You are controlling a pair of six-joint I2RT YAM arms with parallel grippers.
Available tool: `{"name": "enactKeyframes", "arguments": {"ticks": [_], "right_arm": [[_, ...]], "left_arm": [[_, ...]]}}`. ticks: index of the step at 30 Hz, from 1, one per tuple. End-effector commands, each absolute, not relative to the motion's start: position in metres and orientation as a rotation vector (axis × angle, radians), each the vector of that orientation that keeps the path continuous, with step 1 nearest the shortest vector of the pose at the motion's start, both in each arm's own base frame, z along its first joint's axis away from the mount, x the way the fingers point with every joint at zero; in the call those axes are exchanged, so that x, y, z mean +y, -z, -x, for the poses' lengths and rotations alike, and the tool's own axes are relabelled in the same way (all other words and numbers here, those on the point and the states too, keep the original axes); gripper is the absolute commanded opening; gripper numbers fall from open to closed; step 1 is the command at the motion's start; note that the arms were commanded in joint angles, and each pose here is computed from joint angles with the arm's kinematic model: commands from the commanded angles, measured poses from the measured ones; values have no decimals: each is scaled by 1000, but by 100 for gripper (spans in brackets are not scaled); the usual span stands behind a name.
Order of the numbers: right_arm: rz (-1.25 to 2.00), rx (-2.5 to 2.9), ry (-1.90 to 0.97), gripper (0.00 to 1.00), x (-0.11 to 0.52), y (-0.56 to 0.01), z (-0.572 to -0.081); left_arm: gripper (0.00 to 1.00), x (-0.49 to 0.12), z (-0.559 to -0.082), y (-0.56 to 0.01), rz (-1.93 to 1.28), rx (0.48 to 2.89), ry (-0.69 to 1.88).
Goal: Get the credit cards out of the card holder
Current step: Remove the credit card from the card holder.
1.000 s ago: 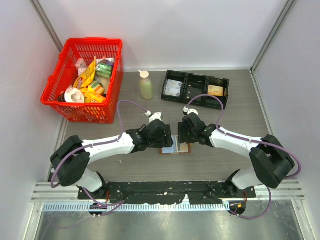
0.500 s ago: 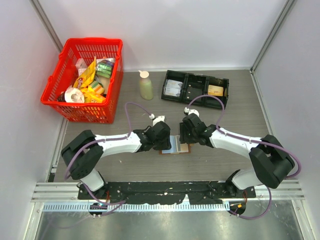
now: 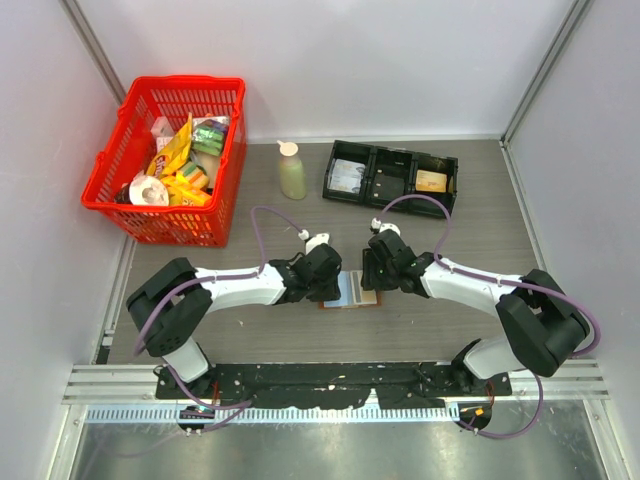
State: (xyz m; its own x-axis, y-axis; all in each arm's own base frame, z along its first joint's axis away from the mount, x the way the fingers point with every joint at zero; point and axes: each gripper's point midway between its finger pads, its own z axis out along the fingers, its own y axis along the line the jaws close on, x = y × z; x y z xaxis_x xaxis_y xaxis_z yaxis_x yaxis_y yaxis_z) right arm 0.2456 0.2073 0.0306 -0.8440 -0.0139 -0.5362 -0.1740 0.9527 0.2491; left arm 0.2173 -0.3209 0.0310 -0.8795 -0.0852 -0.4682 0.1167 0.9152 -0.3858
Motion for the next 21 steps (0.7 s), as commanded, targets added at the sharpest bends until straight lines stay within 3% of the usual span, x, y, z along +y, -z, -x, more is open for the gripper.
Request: {"name": "enactKeyframes", "arguments": {"ticks": [1, 21], "right_arm": [[127, 2511, -478, 42, 221, -40, -252], [163, 2471, -642, 35, 240, -67, -246]], "left_arm": [[32, -321, -215, -22, -10, 2602, 548], [30, -324, -213, -21, -17, 2607, 556]]}}
